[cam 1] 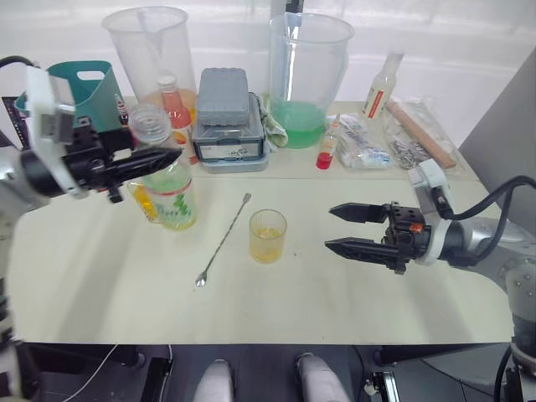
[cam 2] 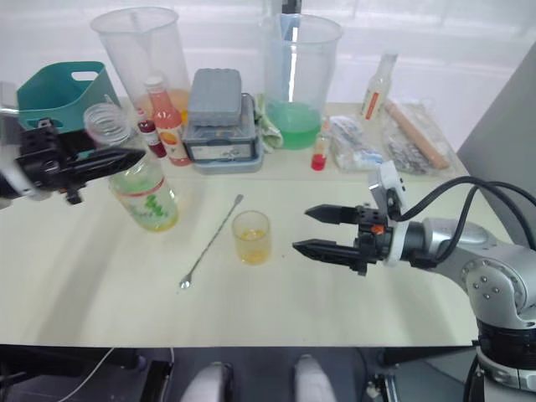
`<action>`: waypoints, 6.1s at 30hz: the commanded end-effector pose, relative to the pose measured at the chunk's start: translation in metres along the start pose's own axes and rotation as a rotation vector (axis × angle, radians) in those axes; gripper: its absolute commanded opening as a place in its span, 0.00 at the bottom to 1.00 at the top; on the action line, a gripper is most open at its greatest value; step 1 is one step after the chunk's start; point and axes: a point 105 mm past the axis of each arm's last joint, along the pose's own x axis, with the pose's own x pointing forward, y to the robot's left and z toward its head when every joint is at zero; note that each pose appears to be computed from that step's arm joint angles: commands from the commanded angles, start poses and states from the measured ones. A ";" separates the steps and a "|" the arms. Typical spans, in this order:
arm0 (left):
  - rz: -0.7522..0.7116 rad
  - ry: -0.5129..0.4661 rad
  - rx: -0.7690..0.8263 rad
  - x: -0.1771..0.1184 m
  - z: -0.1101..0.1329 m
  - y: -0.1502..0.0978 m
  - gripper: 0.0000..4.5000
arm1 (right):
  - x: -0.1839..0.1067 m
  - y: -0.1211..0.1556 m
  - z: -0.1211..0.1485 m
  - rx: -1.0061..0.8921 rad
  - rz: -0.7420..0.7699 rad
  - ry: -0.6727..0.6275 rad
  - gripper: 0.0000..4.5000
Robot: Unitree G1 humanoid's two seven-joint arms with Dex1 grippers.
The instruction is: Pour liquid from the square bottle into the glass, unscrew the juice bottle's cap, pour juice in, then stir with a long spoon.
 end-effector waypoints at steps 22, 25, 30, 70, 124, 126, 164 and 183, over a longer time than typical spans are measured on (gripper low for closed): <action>0.133 -0.036 0.633 0.126 -0.044 0.016 0.33 | 0.003 0.014 -0.008 -0.059 -0.151 -0.018 1.00; 0.101 -0.076 0.697 0.129 -0.045 0.008 0.33 | 0.002 0.011 -0.008 -0.069 -0.188 -0.011 1.00; 0.068 -0.103 0.781 0.131 -0.050 0.000 0.33 | 0.001 0.007 -0.009 -0.075 -0.231 -0.010 1.00; -0.034 -0.105 1.272 0.118 -0.092 -0.027 0.33 | 0.007 -0.001 -0.014 -0.087 -0.264 -0.011 1.00; -0.032 -0.155 1.436 0.122 -0.084 -0.031 0.33 | 0.009 -0.001 -0.017 -0.086 -0.232 -0.007 1.00; -0.029 -0.153 1.433 0.123 -0.084 -0.031 0.33 | 0.009 -0.001 -0.017 -0.085 -0.231 -0.006 1.00; 0.435 -0.067 0.269 0.076 -0.040 0.027 0.33 | 0.023 -0.001 -0.008 -0.102 -0.080 0.009 1.00; 0.412 0.047 -0.157 -0.044 -0.030 -0.003 0.33 | 0.037 -0.030 0.014 -0.156 0.132 0.021 1.00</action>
